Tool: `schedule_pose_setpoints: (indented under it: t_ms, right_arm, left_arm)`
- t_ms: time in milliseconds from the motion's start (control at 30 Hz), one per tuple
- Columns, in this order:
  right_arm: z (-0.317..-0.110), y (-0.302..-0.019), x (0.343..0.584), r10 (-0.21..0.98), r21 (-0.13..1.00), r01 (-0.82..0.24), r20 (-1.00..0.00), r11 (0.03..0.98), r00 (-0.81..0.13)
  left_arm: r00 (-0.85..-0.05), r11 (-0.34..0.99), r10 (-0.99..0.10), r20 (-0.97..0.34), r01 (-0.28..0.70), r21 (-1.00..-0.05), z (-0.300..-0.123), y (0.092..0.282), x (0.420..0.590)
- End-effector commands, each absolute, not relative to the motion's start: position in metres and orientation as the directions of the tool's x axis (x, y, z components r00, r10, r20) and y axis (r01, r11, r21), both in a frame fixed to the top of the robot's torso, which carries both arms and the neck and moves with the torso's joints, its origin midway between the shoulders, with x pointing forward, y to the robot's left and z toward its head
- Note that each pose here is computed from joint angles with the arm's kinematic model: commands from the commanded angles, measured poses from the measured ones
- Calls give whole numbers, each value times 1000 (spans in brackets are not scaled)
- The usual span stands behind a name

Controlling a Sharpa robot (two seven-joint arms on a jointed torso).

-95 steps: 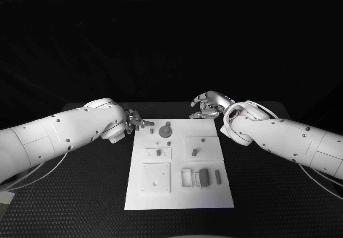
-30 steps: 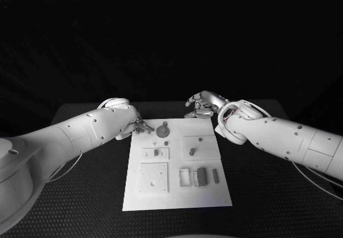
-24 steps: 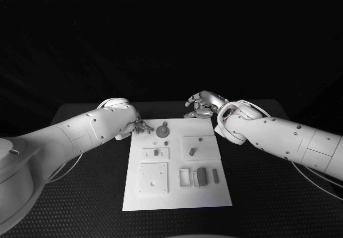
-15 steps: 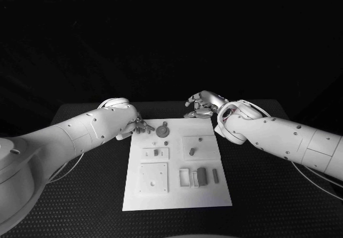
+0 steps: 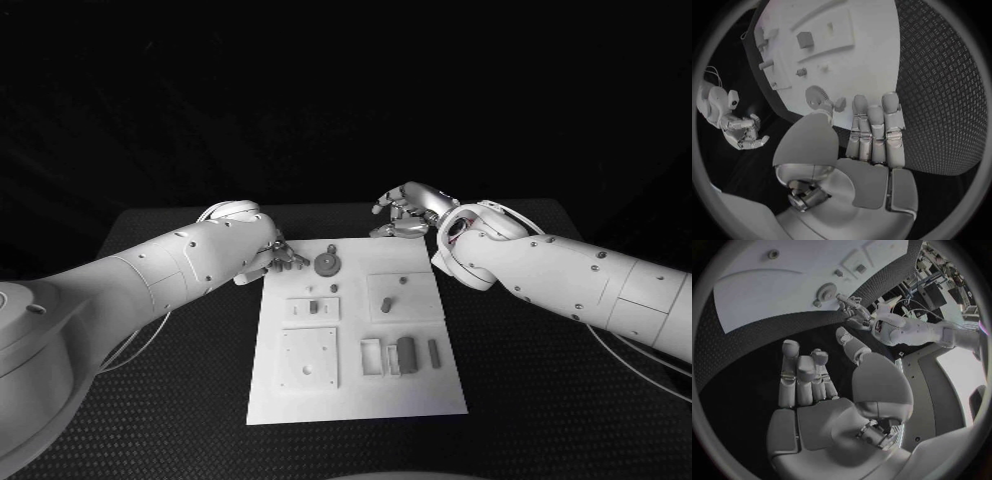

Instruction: Assemble the parts on the task board

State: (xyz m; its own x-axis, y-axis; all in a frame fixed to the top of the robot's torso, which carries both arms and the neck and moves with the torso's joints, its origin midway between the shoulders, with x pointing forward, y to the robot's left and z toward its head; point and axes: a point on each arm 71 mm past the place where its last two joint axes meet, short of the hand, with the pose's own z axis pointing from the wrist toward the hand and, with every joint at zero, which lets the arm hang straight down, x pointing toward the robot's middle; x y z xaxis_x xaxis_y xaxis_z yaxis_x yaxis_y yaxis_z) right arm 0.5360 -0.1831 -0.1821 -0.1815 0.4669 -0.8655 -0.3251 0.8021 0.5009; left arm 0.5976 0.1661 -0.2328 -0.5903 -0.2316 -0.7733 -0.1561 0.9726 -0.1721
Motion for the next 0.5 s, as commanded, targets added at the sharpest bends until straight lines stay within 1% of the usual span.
schedule_pose_setpoints:
  t_ms: [33,500]
  right_arm:
    - [-182,-182,536,463,500,-332,-866,800,-190]
    - [-182,-182,535,462,500,-332,-866,800,-191]
  left_arm:
    - [-604,973,-229,-763,-142,-180,-235,162,596]
    - [-608,967,-256,-751,-152,-207,-238,162,596]
